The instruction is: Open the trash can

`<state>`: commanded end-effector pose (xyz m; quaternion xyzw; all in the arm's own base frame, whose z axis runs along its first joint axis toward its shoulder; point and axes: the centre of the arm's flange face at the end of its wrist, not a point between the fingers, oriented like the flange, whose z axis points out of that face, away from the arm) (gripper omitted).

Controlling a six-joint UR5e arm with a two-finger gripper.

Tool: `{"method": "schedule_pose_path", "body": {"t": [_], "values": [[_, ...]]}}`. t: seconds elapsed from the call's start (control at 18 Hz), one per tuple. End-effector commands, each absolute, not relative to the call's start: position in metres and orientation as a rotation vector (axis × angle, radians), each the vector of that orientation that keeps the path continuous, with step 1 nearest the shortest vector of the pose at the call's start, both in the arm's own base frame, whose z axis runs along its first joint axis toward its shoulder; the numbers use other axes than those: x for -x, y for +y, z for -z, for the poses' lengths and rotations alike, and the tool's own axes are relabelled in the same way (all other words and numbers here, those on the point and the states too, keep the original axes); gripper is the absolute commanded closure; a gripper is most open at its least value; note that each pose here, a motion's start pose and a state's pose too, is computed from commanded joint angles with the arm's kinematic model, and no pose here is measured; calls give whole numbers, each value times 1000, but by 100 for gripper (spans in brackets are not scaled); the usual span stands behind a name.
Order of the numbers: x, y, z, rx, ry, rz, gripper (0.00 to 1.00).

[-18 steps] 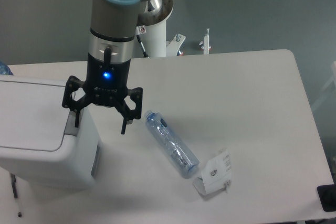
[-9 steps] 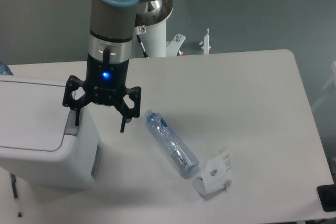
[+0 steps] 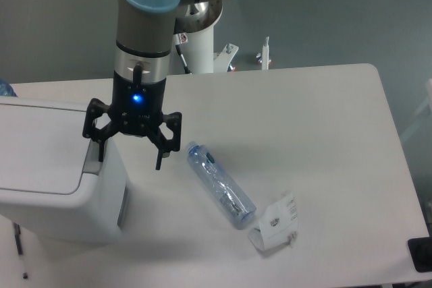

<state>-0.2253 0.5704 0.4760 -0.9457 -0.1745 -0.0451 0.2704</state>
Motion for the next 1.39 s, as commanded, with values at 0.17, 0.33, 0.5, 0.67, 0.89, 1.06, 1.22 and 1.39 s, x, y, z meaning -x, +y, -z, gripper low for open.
{"method": "schedule_pose_path", "body": {"t": [0.17,0.33,0.5,0.67,0.89,1.06,1.22,1.39], "values": [[223,571,-477,2548,-466,122,0],[222,572,-476,2551,-463,120,0],[220,572,-476,2556,-462,109,0],[221,572,-477,2554,-457,106,0],[232,568,-473,2559,-468,99,0],[274,556,-464,2563,-526,76,0],[321,545,-464,2538,-604,47,0],[357,532,-466,2527,-629,14,0]]}}
